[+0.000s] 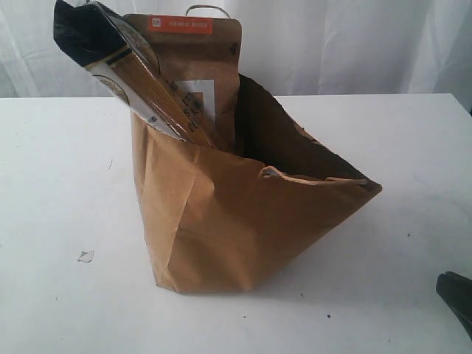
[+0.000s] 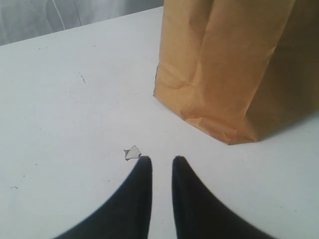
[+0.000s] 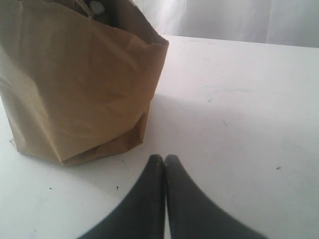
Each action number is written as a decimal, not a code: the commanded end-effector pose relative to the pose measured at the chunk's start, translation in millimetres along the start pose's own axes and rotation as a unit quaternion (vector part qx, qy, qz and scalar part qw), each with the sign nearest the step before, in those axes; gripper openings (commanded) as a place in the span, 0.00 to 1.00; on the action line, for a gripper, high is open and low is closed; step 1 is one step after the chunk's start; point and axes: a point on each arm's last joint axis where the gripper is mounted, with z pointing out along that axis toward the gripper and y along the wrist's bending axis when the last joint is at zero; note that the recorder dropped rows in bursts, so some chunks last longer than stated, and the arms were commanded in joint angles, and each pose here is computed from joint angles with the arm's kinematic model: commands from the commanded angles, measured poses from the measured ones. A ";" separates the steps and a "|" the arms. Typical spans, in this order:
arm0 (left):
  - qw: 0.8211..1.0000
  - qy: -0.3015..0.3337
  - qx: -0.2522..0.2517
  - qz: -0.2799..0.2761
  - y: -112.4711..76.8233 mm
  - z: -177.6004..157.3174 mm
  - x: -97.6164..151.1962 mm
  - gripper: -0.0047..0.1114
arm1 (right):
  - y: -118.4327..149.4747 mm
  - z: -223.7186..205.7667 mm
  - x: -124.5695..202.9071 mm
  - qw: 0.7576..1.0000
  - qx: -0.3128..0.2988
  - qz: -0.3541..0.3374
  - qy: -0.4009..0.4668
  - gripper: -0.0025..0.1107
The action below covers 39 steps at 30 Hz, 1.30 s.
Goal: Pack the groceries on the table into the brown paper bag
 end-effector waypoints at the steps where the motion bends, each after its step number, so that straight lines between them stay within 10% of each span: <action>1: 1.000 -0.001 0.001 -0.004 -0.2 -0.1 1.0 0.23 | -0.3 0.1 1.4 1.000 0.002 -0.001 -0.002 0.02; 39: 1.000 -0.001 0.001 -0.004 -0.2 -0.1 1.0 0.23 | -0.3 0.1 1.4 1.000 0.002 0.011 -0.002 0.02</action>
